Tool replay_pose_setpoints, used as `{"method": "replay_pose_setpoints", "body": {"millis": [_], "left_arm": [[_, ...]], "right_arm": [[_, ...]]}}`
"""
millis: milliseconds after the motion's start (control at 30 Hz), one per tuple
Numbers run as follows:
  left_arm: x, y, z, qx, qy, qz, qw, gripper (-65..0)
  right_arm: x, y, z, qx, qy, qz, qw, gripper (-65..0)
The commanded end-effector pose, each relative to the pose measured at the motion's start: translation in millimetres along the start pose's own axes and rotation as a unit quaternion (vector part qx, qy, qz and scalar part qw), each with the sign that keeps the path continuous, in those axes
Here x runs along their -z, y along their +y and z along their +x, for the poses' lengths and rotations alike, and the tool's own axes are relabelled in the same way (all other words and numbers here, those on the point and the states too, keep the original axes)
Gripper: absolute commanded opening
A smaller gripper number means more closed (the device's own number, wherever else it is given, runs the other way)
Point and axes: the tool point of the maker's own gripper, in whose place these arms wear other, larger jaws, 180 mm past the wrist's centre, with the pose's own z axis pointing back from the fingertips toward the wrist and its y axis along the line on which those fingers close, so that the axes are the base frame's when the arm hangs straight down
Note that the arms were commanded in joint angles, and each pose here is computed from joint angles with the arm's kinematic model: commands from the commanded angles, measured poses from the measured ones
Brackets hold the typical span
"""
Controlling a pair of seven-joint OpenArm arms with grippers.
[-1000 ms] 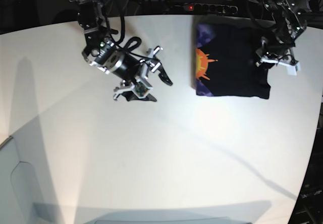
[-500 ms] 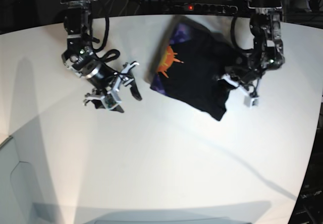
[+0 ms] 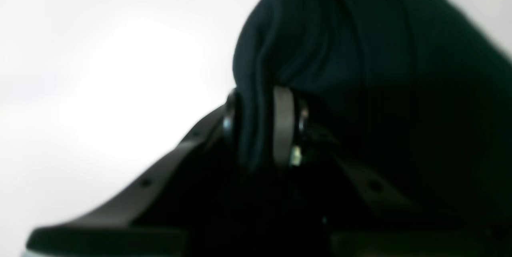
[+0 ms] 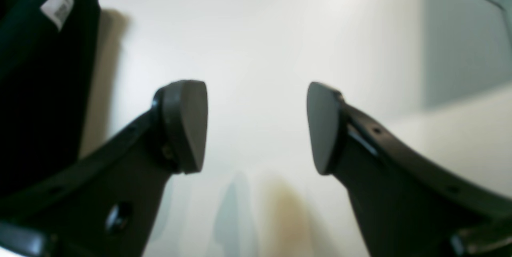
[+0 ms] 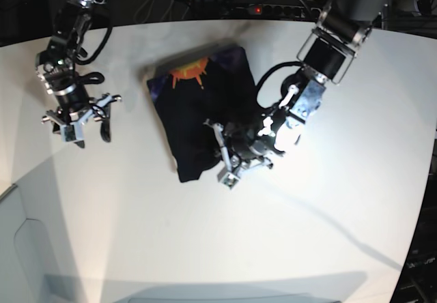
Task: Fold the T-shirt properly
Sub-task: 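Drag the folded shirt toward the table center with the left gripper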
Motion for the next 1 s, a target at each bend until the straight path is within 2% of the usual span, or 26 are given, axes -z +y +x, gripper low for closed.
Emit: {"method": "replay_pose_setpoints", "body": {"millis": [0, 233, 433, 500, 567, 667, 700, 767, 967], "left_arm": [[0.1, 2.9, 21.4, 0.016, -0.024, 0.002, 1.000, -65.0], [26.1, -28.7, 35.1, 0.107, -0.032, -0.021, 0.993, -65.0], [34.1, -48.7, 46.6, 0.148, -0.040, -0.035, 0.988, -63.6], [33.8, -52.6, 54.8, 0.158, -0.045, -0.037, 0.986, -59.0], [32.4, -55.2, 61.3, 0.156, -0.053, -0.036, 0.986, -50.3], [31.4, -53.8, 62.9, 0.156, -0.056, -0.034, 0.986, -33.5], [30.7, -51.8, 63.3, 0.155, -0.058, -0.033, 0.986, -30.3], [26.0, -49.5, 74.3, 0.156, -0.070, -0.030, 0.985, -26.8], [-2.3, -21.7, 109.0, 0.105, -0.131, -0.008, 0.986, -26.1]], "right_arm": [[-3.8, -4.1, 11.6, 0.000, -0.023, -0.002, 0.9997, -25.3], [-19.2, -14.5, -11.1, 0.008, 0.002, -0.020, 0.9998, -25.3], [-21.0, -12.2, -14.9, 0.010, 0.005, -0.019, 0.9997, -25.3], [-20.0, -7.8, -15.4, 0.018, 0.004, -0.017, 0.9997, -25.3], [-21.2, -8.2, -9.7, 0.014, -0.003, -0.019, 0.9997, -25.1], [-24.1, -3.9, -4.4, 0.013, -0.010, -0.020, 0.9997, -25.0], [-24.9, -2.9, -1.4, 0.011, -0.013, -0.020, 0.9997, -25.0], [-26.5, -1.6, 4.4, 0.005, -0.020, -0.020, 0.9996, -25.0], [-29.2, 7.1, -0.5, 0.015, -0.016, -0.016, 0.9996, -25.4]]}}
